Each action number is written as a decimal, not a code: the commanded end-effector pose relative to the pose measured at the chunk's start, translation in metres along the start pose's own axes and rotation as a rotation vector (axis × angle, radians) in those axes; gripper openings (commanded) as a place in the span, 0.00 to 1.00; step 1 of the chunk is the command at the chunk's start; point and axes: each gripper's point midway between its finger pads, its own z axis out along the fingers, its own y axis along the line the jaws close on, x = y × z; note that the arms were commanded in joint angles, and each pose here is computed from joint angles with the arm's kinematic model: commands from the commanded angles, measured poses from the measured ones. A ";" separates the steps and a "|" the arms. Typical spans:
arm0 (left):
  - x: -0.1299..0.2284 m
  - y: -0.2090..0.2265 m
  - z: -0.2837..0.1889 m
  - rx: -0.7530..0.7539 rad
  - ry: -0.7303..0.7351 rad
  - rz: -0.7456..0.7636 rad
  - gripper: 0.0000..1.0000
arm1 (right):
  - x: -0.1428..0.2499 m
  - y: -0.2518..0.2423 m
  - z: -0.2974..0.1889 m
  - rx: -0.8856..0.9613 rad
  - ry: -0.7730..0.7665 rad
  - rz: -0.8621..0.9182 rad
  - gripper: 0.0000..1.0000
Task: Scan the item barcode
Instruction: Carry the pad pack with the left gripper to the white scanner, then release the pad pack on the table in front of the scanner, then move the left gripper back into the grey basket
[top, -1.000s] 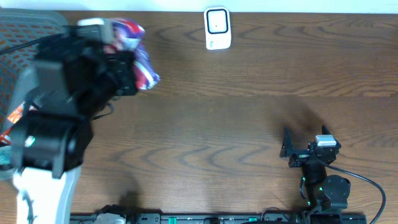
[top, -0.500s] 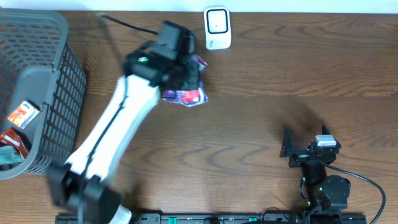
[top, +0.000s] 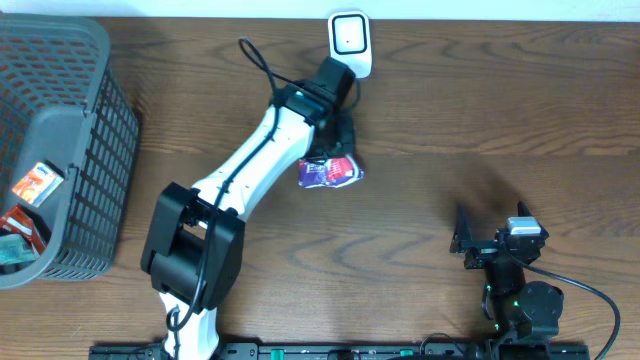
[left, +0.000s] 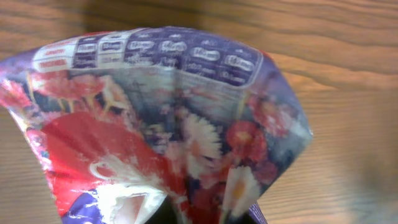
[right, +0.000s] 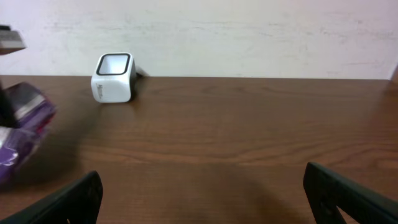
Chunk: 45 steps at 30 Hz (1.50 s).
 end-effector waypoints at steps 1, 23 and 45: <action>0.002 -0.024 -0.006 0.047 -0.025 0.020 0.38 | 0.000 0.000 0.000 0.000 -0.005 0.018 0.99; -0.099 0.079 -0.269 0.086 -0.684 -0.118 0.75 | 0.000 0.000 0.000 0.000 -0.005 0.018 0.99; -0.020 0.358 -0.400 -0.371 -0.927 -0.790 0.89 | 0.000 0.000 0.000 0.000 -0.005 0.018 0.99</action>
